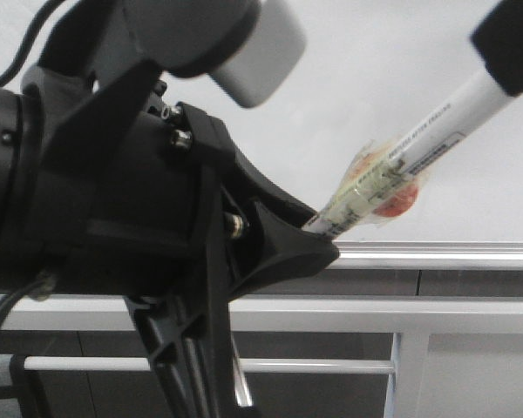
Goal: Write number 1 on whiteboard
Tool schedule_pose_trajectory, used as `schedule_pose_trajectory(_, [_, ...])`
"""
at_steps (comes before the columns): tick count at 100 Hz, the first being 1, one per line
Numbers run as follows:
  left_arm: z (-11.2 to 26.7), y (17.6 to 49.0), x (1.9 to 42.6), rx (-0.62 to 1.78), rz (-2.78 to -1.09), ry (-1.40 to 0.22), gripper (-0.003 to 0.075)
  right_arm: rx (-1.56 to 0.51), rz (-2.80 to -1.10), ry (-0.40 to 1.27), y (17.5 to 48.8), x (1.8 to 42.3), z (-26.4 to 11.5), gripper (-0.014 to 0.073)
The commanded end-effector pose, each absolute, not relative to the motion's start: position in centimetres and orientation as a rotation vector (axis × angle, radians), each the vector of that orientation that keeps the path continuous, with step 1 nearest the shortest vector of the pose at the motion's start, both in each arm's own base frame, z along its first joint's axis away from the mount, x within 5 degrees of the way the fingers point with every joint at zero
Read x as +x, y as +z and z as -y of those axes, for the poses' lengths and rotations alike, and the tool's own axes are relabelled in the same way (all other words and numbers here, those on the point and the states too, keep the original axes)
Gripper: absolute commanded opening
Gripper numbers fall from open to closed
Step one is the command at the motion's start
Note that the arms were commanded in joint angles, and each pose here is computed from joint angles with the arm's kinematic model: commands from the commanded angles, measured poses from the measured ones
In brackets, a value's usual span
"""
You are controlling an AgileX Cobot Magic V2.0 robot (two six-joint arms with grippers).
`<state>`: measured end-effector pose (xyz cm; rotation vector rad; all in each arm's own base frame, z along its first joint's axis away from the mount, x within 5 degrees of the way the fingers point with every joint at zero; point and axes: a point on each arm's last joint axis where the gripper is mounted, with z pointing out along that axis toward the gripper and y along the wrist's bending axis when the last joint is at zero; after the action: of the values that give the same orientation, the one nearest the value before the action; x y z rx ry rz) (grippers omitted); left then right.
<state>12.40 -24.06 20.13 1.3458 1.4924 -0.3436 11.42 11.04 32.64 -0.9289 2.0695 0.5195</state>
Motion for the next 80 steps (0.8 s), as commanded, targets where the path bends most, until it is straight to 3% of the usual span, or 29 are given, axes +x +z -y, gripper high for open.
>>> schedule_pose_trajectory(1, [24.5,22.4,12.6,1.252,-1.409,-0.366,-0.0020,-0.894,-1.997,0.536,34.1,12.3,-11.7,0.0447])
schedule_pose_trajectory(55, [24.5,22.5,12.7,1.247,-1.396,-0.361,-0.0020,-0.950,-2.015,0.520,32.7,13.9,-13.8,0.0444])
schedule_pose_trajectory(64, [24.5,22.6,12.7,1.233,-1.385,-0.360,-0.0020,-0.958,-2.014,0.508,32.7,13.9,-13.8,0.0365])
schedule_pose_trajectory(80, [24.6,23.1,12.9,1.192,-1.352,-0.358,-0.0020,-0.969,-2.024,0.503,32.6,13.8,-13.7,0.0066])
